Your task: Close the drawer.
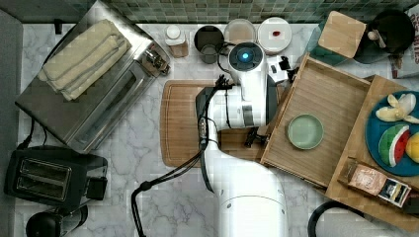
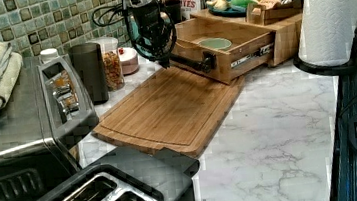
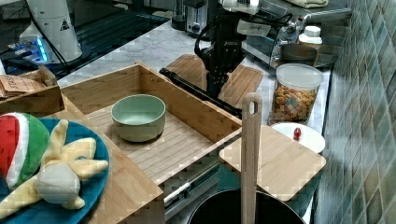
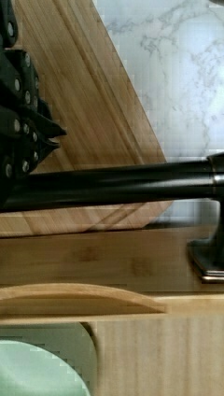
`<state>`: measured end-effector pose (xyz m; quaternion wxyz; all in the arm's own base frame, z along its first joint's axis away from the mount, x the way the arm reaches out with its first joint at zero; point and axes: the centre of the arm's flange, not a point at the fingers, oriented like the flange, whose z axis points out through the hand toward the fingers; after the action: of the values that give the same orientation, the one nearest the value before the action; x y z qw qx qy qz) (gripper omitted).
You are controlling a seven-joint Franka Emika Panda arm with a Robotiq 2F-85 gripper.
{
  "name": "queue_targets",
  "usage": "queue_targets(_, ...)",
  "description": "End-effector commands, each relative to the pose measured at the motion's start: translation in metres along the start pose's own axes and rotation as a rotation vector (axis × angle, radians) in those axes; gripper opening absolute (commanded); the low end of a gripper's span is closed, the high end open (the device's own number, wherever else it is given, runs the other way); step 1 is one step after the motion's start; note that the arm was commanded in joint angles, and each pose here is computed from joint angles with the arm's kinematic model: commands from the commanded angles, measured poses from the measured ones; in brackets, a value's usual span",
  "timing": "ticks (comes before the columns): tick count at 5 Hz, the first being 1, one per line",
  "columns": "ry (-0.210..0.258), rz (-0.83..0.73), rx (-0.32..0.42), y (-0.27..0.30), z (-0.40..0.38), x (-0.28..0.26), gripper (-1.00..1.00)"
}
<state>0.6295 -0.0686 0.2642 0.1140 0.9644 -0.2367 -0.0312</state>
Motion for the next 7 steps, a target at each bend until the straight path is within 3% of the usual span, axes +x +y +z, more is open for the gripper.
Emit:
queue_targets(1, 0.044, -0.047, 0.055, 0.113, -0.018, 0.013, -1.00)
queue_targets(2, 0.026, -0.032, 0.069, 0.152, -0.003, 0.014, -1.00)
queue_targets(3, -0.020, -0.049, 0.058, 0.200, 0.004, 0.016, -1.00)
queue_targets(5, 0.018, 0.013, 0.054, 0.276, 0.022, 0.010, -1.00)
queue_targets(7, 0.008, 0.040, -0.016, 0.352, 0.059, 0.006, -1.00)
